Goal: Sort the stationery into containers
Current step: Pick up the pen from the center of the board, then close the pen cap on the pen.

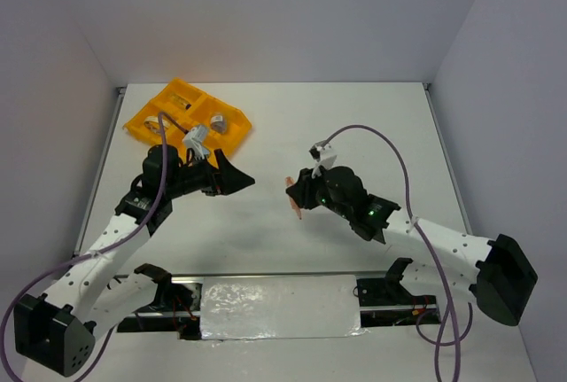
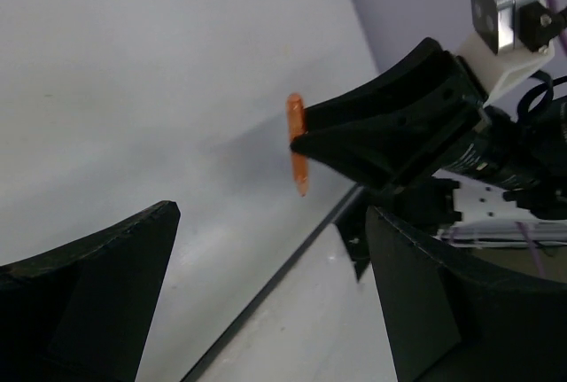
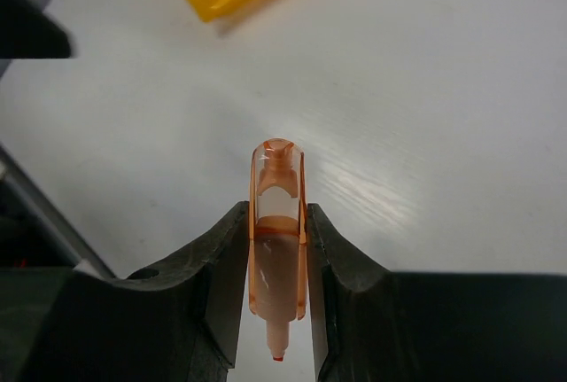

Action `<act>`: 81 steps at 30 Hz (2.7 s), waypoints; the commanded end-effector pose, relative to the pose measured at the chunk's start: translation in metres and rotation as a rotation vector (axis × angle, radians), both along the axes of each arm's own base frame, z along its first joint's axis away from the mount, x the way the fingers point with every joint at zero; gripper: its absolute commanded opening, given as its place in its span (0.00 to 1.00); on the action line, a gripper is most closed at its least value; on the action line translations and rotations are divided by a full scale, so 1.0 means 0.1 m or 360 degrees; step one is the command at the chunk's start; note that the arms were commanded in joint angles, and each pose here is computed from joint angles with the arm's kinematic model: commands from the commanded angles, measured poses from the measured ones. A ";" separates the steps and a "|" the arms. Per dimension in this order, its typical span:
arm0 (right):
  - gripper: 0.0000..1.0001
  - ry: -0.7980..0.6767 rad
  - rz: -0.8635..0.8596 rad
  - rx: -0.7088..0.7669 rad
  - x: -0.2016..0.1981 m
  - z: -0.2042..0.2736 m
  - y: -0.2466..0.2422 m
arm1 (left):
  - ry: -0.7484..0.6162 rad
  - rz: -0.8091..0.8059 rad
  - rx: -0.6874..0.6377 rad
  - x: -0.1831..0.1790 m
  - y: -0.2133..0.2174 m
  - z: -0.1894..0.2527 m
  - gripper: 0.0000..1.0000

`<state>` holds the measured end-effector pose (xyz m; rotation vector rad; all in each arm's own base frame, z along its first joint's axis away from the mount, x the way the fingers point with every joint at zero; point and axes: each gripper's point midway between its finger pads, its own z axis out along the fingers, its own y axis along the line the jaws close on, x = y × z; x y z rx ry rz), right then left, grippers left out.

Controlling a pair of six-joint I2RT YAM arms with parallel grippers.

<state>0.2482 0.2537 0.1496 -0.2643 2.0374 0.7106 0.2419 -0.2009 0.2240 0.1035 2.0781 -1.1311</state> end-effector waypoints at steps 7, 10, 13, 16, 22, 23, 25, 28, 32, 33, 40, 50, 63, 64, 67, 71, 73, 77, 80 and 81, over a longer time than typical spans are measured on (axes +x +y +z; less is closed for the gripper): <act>0.15 -0.0429 0.0339 0.0099 -0.36 0.89 0.57 | -0.0191 -0.0174 -0.0381 -0.15 -0.51 0.79 0.99; 0.15 -0.0466 0.0384 0.0105 -0.44 1.00 0.67 | -0.0155 -0.0149 -0.0311 -0.14 -0.55 0.69 0.97; 0.15 -0.0489 0.0386 0.0087 -0.45 1.06 0.74 | -0.0105 -0.0128 -0.0253 -0.13 -0.60 0.54 0.93; 0.15 -0.0512 0.0414 0.0090 -0.48 1.12 0.81 | -0.0060 -0.0099 -0.0191 -0.12 -0.62 0.41 0.89; 0.15 -0.0547 0.0418 0.0121 -0.51 1.24 0.84 | -0.0060 -0.0100 -0.0176 -0.10 -0.63 0.40 0.67; 0.15 -0.0551 0.0418 0.0124 -0.51 1.25 0.84 | -0.0059 -0.0109 -0.0180 -0.10 -0.64 0.40 0.64; 0.15 -0.0556 0.0425 0.0120 -0.51 1.26 0.85 | -0.0056 -0.0124 -0.0189 -0.11 -0.66 0.41 0.45; 0.15 -0.0557 0.0447 0.0121 -0.53 1.28 0.88 | -0.0054 -0.0139 -0.0200 -0.12 -0.68 0.41 0.20; 0.15 -0.0554 0.0455 0.0142 -0.55 1.29 0.89 | -0.0028 -0.0169 -0.0200 -0.12 -0.72 0.38 0.00; 0.16 -0.0551 0.0454 0.0155 -0.55 1.30 0.89 | -0.0029 -0.0171 -0.0194 -0.12 -0.72 0.38 0.00; 0.74 -0.0442 0.0452 0.0396 -0.66 1.37 0.58 | -0.0342 -0.0307 -0.0194 -0.23 -0.69 0.67 0.00; 0.62 -0.0338 0.0844 0.0569 -1.08 1.64 0.46 | -0.0900 -0.0850 -0.0566 -0.99 -0.70 1.25 0.00; 0.47 -0.0341 0.1167 0.0681 -1.40 1.63 0.57 | -0.0880 -0.0845 -0.0575 -0.92 -0.75 1.28 0.00; 0.43 -0.0338 0.1160 0.0680 -1.38 1.62 0.58 | -0.0883 -0.0845 -0.0592 -0.92 -0.75 1.30 0.00; 0.35 -0.0365 0.1154 0.0678 -1.35 1.62 0.61 | -0.0871 -0.0838 -0.0612 -0.90 -0.76 1.31 0.00; 0.34 -0.0400 0.1143 0.0683 -1.32 1.66 0.62 | -0.0876 -0.0836 -0.0631 -0.91 -0.76 1.33 0.00; 0.34 -0.0408 0.1131 0.0689 -1.31 1.66 0.62 | -0.0878 -0.0844 -0.0640 -0.92 -0.76 1.33 0.00; 0.12 -0.0410 0.1128 0.0700 -1.29 1.67 0.64 | -0.0877 -0.0811 -0.0629 -0.89 -0.75 1.33 0.00; 0.00 -0.0379 0.1122 0.0685 -1.29 1.58 0.64 | -0.0902 -0.0751 -0.0608 -0.85 -0.73 1.36 0.00; 0.00 -0.0364 0.1123 0.0679 -1.29 1.53 0.64 | -0.0911 -0.0739 -0.0596 -0.84 -0.72 1.37 0.00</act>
